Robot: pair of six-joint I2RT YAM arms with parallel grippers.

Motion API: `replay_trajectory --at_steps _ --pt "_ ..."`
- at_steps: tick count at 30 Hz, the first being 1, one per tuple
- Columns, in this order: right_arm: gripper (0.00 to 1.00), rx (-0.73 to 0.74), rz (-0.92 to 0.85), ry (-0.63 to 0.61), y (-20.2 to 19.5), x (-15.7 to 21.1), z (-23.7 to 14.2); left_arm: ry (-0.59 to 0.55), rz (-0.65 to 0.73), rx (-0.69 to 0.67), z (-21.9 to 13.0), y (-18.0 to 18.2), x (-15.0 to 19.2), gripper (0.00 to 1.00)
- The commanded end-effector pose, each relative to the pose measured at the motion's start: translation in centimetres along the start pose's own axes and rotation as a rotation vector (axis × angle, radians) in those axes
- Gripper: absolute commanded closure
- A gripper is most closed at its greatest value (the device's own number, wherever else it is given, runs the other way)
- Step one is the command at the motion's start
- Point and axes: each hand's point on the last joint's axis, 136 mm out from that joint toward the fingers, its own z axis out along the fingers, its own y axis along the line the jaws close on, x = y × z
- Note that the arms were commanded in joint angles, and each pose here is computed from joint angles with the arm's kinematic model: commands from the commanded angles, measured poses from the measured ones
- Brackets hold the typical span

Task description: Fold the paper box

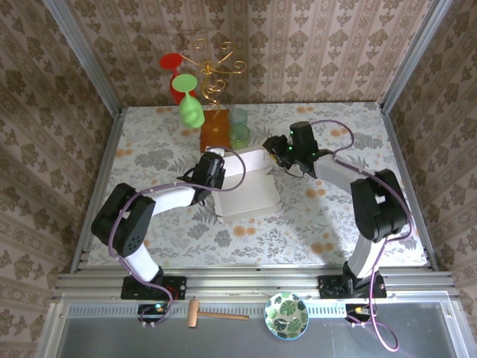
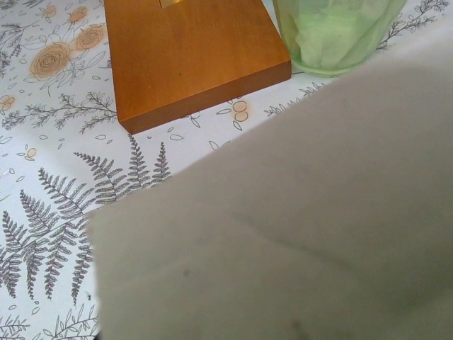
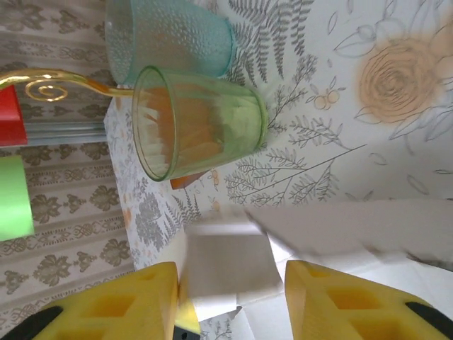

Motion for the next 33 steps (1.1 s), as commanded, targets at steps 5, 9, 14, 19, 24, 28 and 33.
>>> replay_trajectory --at_steps 5,9,14,19,24,28,33 --pt "0.52 -0.067 0.012 -0.148 -2.8 -1.3 -4.1 0.056 0.049 -0.041 0.5 0.6 1.4 1.00" --pt "0.64 -0.021 0.059 -0.129 -6.1 0.1 -2.9 0.051 0.060 -0.039 0.6 0.5 1.2 1.00" --pt "0.71 -0.041 0.094 -0.145 -7.3 -1.2 -1.0 0.059 0.069 -0.032 0.7 0.4 1.4 1.00" --pt "0.83 -0.061 -0.091 -0.140 -5.7 -3.9 -1.3 0.075 0.051 0.006 0.9 0.6 1.4 1.00" --pt "0.77 -0.073 -0.288 -0.053 -4.8 -4.9 -2.0 0.079 0.063 0.063 0.6 1.4 1.1 1.00" --pt "0.76 -0.074 -0.387 0.063 -5.4 -3.5 -1.0 0.072 0.089 0.102 0.2 2.0 1.2 1.00" --pt "0.71 -0.116 -0.485 0.104 -4.7 -2.8 -0.7 0.034 0.056 0.182 0.0 2.0 0.6 1.00"
